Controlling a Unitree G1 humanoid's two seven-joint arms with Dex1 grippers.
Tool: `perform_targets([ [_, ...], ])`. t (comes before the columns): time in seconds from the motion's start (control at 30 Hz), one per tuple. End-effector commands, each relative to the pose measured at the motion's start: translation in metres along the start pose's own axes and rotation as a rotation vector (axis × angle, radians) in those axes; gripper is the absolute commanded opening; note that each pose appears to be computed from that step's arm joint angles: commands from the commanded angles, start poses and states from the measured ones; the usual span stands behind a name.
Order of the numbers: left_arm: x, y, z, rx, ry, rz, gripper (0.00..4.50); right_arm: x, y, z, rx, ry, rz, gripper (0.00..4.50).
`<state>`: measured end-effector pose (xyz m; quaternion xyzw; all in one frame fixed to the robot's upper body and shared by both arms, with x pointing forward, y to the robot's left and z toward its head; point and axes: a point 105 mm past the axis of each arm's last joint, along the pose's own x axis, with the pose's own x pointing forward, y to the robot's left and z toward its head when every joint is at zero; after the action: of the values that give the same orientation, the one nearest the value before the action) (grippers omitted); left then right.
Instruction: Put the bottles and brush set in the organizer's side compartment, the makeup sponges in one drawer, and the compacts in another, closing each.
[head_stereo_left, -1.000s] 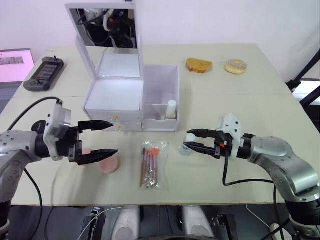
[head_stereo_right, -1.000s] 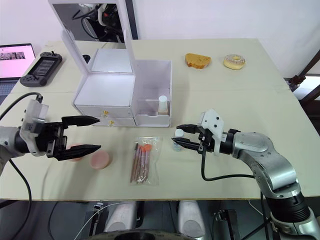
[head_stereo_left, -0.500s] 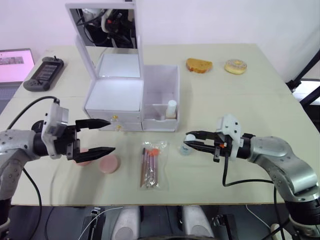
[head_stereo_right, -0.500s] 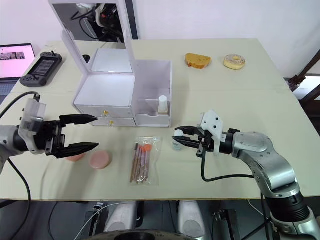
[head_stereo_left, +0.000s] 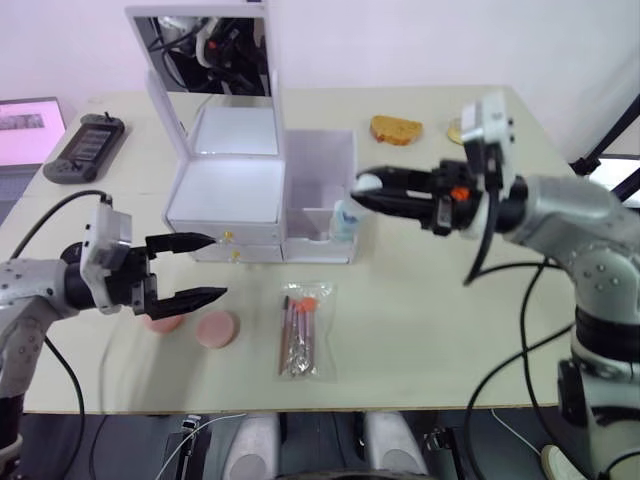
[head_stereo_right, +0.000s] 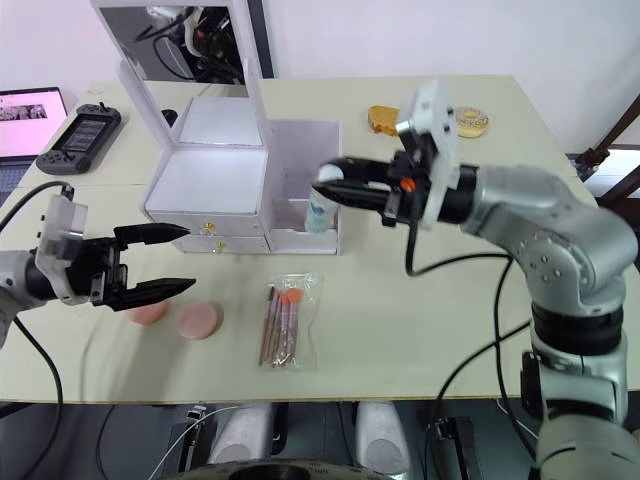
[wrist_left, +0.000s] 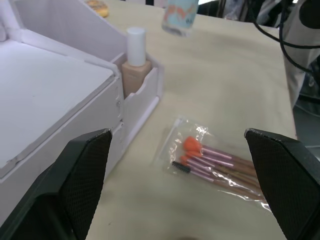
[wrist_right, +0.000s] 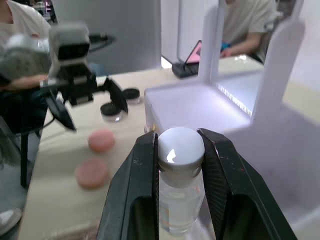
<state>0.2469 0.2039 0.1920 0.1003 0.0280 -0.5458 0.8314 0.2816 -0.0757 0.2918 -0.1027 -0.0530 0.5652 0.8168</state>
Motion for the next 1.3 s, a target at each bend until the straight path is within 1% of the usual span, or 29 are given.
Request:
perform_targets([
  [0.03,-0.008,0.002,0.009,0.055,-0.014,0.053,4.50,0.014,-0.007,0.003,-0.028,0.042,-0.055,0.67],
  [0.13,-0.011,0.001,0.008,0.056,-0.012,0.067,4.50,0.024,-0.010,-0.001,-0.039,0.105,-0.065,0.67],
  [0.23,-0.013,0.001,0.007,0.058,-0.013,0.092,4.50,0.040,-0.015,-0.014,-0.085,0.206,-0.095,0.67],
  [0.27,-0.013,0.001,0.007,0.058,-0.015,0.097,4.50,0.044,-0.016,-0.016,-0.090,0.215,-0.098,0.67],
  [0.43,-0.014,-0.003,0.006,0.057,-0.016,0.119,4.50,0.060,-0.027,-0.028,-0.050,0.232,-0.108,0.67],
  [0.67,-0.016,-0.007,0.006,0.058,-0.013,0.140,4.50,0.073,-0.034,-0.041,-0.010,0.249,-0.126,0.67],
  [0.87,-0.017,-0.009,0.007,0.059,-0.013,0.153,4.50,0.081,-0.032,-0.047,0.013,0.250,-0.113,0.67],
  [1.0,-0.017,-0.010,0.007,0.059,-0.011,0.155,4.50,0.088,-0.033,-0.061,0.013,0.267,-0.121,0.67],
  [1.07,-0.016,-0.010,0.007,0.061,-0.009,0.153,4.50,0.091,-0.030,-0.063,0.012,0.271,-0.107,0.67],
  [1.23,-0.016,-0.008,0.009,0.064,-0.007,0.152,4.50,0.091,-0.028,-0.076,0.007,0.294,-0.102,0.67],
  [1.3,-0.016,-0.008,0.009,0.065,-0.005,0.151,4.50,0.092,-0.028,-0.078,0.020,0.284,-0.100,0.67],
])
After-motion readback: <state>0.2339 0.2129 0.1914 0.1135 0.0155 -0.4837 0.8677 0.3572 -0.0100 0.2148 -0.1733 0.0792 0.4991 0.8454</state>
